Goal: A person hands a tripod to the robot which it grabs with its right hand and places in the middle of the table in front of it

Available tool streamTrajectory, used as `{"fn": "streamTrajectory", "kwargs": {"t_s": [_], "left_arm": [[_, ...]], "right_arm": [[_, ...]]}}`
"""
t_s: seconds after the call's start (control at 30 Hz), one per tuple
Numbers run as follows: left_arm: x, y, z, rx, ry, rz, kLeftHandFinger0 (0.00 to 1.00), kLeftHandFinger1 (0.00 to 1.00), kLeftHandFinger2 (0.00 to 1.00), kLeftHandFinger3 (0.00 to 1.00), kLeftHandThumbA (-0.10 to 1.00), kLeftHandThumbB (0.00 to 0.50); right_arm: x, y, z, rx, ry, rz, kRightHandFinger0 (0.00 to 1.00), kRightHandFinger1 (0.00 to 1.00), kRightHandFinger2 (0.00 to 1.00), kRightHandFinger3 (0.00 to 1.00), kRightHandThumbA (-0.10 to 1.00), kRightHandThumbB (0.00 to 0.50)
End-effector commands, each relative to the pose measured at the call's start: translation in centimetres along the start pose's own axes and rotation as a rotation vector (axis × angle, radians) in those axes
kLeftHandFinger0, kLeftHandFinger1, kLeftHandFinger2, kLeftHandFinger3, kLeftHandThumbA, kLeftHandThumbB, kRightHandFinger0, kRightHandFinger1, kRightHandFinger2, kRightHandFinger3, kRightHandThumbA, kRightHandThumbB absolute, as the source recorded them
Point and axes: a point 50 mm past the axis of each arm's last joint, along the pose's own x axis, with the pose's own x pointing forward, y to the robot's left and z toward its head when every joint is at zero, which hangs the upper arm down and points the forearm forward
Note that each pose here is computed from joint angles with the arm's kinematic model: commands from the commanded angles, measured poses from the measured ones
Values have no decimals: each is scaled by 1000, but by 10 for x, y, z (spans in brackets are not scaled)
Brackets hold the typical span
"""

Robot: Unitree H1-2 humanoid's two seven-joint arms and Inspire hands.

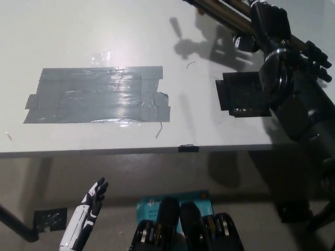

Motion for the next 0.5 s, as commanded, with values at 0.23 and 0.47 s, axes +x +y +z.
{"fn": "streamTrajectory", "kwargs": {"t_s": [0.23, 0.47], "left_arm": [[11, 9, 11, 38, -61, -10, 1000, 1000, 1000, 1000, 1000, 307], [14, 8, 13, 38, -71, -11, 1000, 1000, 1000, 1000, 1000, 292]], "right_arm": [[-19, -33, 25, -65, -382, -160, 0, 459, 886, 814, -100, 186], [-40, -1, 3, -107, -406, -91, 0, 439, 892, 786, -100, 191]]}}
